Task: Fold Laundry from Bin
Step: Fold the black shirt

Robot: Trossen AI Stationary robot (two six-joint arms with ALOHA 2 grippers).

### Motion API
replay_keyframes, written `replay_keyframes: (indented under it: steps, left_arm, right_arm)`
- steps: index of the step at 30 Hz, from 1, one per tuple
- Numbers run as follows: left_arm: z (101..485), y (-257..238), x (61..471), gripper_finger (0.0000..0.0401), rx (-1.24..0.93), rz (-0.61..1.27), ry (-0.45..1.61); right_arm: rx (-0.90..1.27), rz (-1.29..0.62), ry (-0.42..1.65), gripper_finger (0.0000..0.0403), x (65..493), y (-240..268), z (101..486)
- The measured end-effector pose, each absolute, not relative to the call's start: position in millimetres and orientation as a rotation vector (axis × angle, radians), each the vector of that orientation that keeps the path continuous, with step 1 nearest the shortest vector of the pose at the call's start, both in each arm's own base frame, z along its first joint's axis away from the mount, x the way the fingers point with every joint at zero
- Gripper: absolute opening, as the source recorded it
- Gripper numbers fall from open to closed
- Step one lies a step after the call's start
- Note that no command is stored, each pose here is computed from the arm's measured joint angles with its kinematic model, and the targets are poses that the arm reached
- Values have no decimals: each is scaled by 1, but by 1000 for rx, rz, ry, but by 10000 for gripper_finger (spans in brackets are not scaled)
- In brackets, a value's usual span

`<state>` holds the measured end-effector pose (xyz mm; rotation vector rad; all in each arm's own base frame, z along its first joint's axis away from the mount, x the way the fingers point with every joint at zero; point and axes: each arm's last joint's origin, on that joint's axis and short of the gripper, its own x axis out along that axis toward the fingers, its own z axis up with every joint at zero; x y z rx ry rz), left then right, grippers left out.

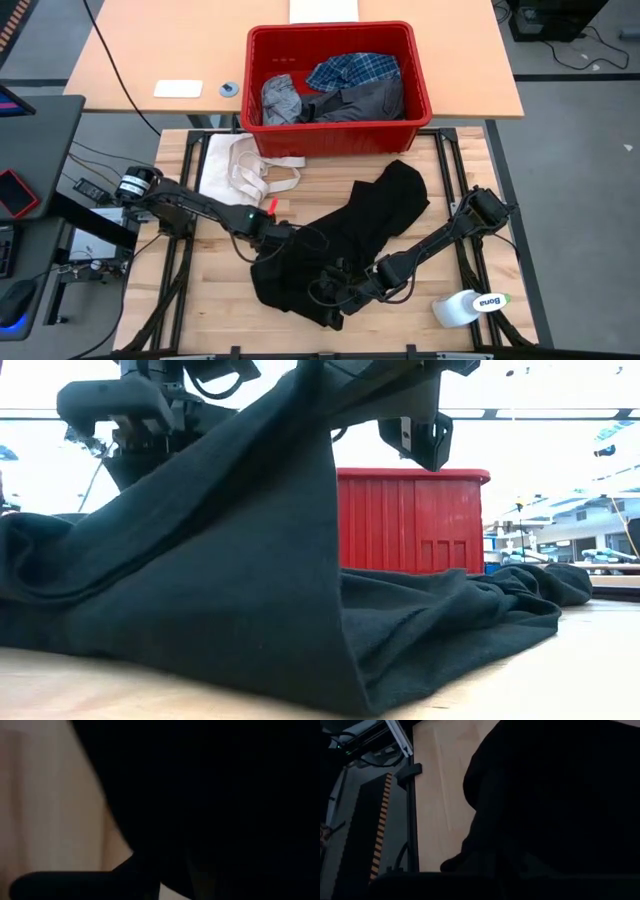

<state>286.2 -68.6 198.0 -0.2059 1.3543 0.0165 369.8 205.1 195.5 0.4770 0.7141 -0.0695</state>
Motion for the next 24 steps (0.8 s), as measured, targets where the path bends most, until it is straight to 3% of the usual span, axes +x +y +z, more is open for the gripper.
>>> replay_keyframes:
  steps: [5, 9, 14, 18, 24]
  left_arm:
    - [206, -60, 289, 38, -166, -91, 1360]
    - [229, -57, 301, 33, -33, -315, 1277]
    - [241, -56, 310, 35, 12, -426, 1252]
    - [221, -61, 313, 65, -18, -517, 1362]
    - [210, -69, 311, 146, 139, -587, 1412]
  right_arm:
    - [475, -71, 711, 7, 369, 206, 196]
    - [478, -65, 715, 7, 369, 206, 196]
    - [484, -68, 714, 7, 369, 206, 196]
    - [501, -100, 697, 7, 370, 205, 196]
    - [502, -111, 689, 7, 370, 205, 196]
